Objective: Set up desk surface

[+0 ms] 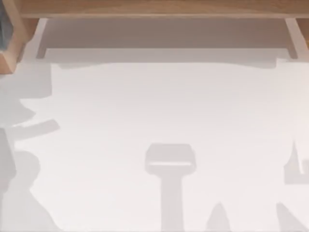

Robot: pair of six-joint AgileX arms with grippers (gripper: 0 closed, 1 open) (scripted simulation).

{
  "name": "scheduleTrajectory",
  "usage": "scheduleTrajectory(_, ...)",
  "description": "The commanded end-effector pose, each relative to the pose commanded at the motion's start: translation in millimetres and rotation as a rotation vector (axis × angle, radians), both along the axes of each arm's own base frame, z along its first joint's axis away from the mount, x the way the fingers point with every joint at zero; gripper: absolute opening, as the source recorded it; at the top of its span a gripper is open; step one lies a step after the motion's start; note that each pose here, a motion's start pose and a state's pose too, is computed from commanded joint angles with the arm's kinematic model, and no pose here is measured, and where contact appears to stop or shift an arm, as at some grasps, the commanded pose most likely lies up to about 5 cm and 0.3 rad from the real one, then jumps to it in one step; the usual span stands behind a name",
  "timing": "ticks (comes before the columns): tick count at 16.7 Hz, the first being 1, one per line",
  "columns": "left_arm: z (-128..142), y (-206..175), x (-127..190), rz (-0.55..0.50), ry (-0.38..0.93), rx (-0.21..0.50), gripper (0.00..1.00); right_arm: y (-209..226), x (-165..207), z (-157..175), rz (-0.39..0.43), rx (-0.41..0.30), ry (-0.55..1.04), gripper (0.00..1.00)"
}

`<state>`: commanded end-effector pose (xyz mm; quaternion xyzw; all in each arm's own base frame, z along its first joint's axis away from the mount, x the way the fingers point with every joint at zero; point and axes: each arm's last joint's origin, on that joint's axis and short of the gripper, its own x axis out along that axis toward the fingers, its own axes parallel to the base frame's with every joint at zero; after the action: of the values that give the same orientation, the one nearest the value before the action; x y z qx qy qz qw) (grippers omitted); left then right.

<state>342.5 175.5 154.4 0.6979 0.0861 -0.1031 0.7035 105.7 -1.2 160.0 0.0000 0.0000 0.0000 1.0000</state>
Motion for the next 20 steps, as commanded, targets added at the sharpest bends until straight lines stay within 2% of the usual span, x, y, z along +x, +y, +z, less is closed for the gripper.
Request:
scheduleTrajectory(8, -2, 1, 6, -0.011, 0.001, 0.005, 0.0, 0, 0, 0, 0.0, 0.0, 0.0, 1.0)
scheduleTrajectory(16, -7, 2, 34, -0.01, -0.001, 0.006, 0.0, 0, 0, 0, 0.0, 0.0, 0.0, 1.0)
scheduleTrajectory(20, -7, 1, 35, -0.01, 0.0, 0.004, 0.0, 0, 0, 0, 0.0, 0.0, 0.0, 1.0)
